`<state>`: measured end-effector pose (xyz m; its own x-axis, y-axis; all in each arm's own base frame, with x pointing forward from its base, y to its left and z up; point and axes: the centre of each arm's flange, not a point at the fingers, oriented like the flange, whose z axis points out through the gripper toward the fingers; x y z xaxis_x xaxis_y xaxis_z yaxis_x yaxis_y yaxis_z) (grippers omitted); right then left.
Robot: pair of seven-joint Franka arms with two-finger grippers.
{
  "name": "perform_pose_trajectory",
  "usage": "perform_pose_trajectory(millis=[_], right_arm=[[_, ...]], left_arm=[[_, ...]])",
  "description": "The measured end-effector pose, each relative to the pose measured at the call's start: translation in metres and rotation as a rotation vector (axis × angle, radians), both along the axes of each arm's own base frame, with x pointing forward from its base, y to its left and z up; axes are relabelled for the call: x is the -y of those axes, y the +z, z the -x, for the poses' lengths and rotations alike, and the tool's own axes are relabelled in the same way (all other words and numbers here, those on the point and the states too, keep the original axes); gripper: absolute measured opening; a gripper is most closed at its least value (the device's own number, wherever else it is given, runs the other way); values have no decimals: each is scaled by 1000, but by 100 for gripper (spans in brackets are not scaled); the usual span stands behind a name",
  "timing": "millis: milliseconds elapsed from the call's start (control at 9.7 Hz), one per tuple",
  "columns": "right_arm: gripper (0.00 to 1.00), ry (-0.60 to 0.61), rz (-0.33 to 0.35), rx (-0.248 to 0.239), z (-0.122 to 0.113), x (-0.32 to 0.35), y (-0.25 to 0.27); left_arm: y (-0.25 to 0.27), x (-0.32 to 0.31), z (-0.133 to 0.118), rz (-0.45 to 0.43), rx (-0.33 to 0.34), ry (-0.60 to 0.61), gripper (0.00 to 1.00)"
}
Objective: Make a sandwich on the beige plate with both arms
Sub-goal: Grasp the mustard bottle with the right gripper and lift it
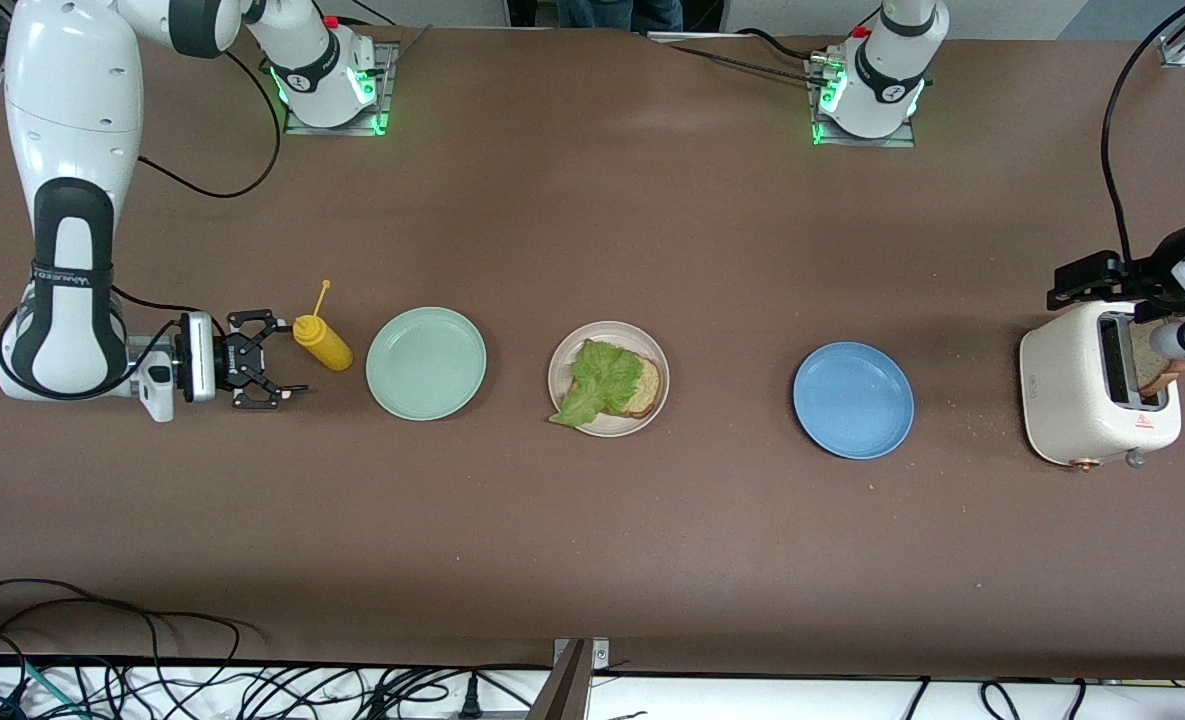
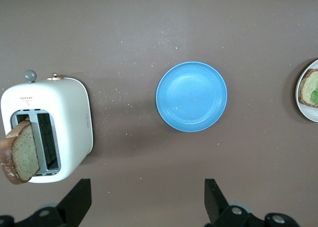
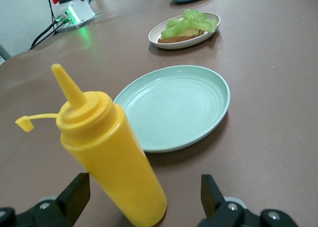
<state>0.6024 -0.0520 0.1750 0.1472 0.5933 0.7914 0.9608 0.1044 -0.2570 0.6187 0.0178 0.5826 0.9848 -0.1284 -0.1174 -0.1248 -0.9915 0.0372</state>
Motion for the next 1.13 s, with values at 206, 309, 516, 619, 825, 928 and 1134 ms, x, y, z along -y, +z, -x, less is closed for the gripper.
perform_pose_trajectory(millis=[206, 309, 516, 619, 825, 928, 1134], right_arm=[[98, 20, -22, 15, 2, -6, -11], [97, 34, -46, 29, 5, -9, -22], [96, 43, -87, 30, 12, -11, -41], [95, 51, -100, 36, 14, -11, -44], [87, 60, -139, 50, 16, -10, -46], [84, 62, -152, 48, 17, -10, -45], [50, 68, -172, 41, 19, -12, -45]], left_arm=[[0, 0, 0, 0, 0, 0, 100], [0, 1, 0, 0, 0, -1, 100], [0, 2, 0, 1, -1, -3, 100], [-1, 2, -1, 1, -2, -4, 100], [-3, 3, -1, 2, -5, -5, 100], [-4, 3, -2, 2, -6, -5, 100], [-5, 3, -2, 3, -9, -6, 100]])
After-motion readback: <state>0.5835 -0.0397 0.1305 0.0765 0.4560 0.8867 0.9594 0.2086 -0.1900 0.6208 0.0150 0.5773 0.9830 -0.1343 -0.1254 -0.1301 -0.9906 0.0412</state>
